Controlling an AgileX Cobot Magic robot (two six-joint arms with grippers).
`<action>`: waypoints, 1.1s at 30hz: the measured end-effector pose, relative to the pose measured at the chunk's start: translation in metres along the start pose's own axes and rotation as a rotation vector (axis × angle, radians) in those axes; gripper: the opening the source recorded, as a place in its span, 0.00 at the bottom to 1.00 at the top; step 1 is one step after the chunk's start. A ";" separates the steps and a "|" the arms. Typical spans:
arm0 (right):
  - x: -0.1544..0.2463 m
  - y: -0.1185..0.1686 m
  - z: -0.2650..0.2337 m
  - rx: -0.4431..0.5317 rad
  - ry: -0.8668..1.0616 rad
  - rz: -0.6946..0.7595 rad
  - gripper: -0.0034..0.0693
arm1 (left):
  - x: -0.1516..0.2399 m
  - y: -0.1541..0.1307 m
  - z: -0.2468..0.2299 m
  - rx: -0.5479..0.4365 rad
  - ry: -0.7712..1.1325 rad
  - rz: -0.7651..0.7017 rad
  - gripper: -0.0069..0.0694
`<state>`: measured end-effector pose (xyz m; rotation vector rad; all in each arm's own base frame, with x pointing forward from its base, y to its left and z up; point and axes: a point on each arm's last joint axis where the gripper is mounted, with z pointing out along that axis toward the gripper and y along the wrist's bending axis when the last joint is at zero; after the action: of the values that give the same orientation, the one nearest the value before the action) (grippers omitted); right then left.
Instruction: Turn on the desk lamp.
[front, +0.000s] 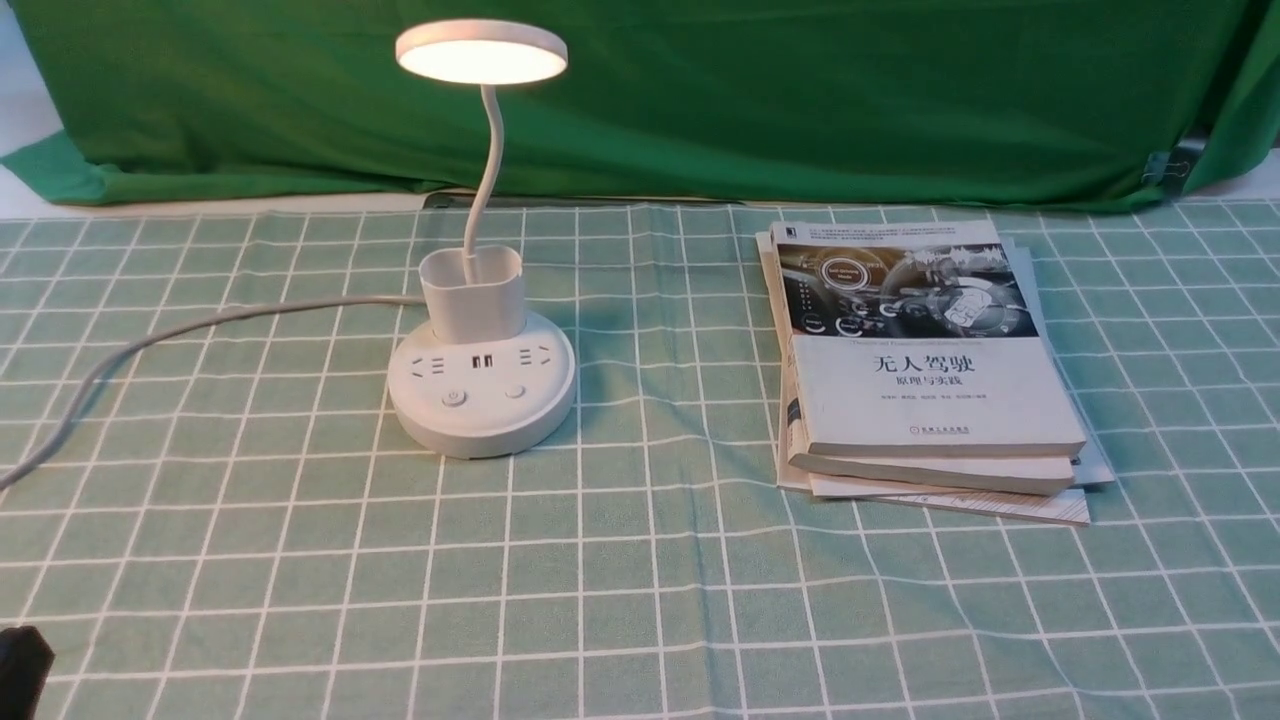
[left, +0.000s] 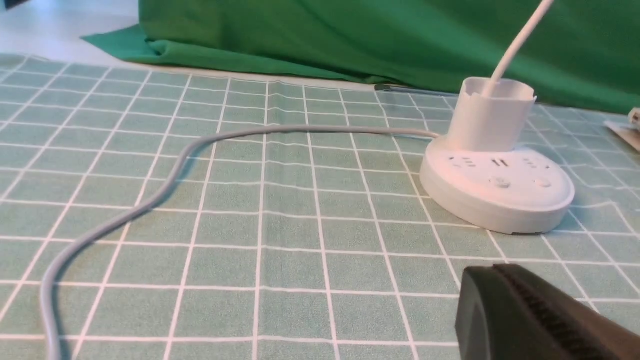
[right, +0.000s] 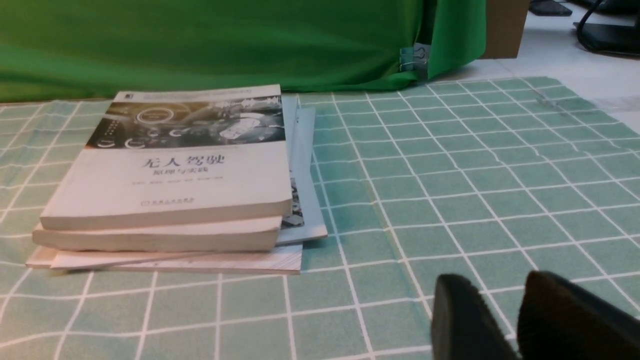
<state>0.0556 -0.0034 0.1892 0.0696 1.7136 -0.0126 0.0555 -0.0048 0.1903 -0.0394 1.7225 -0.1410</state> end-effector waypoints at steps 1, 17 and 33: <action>0.000 0.000 0.000 0.000 0.000 0.000 0.38 | 0.000 0.000 0.000 0.000 0.000 0.002 0.09; 0.000 0.000 0.000 0.000 0.000 0.000 0.38 | 0.001 0.000 0.000 -0.003 0.008 0.023 0.09; 0.000 0.000 0.000 0.000 0.000 0.000 0.38 | 0.001 0.000 0.000 -0.004 0.008 0.026 0.09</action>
<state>0.0556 -0.0034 0.1892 0.0696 1.7137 -0.0126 0.0552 -0.0046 0.1894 -0.0198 1.7309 -0.1189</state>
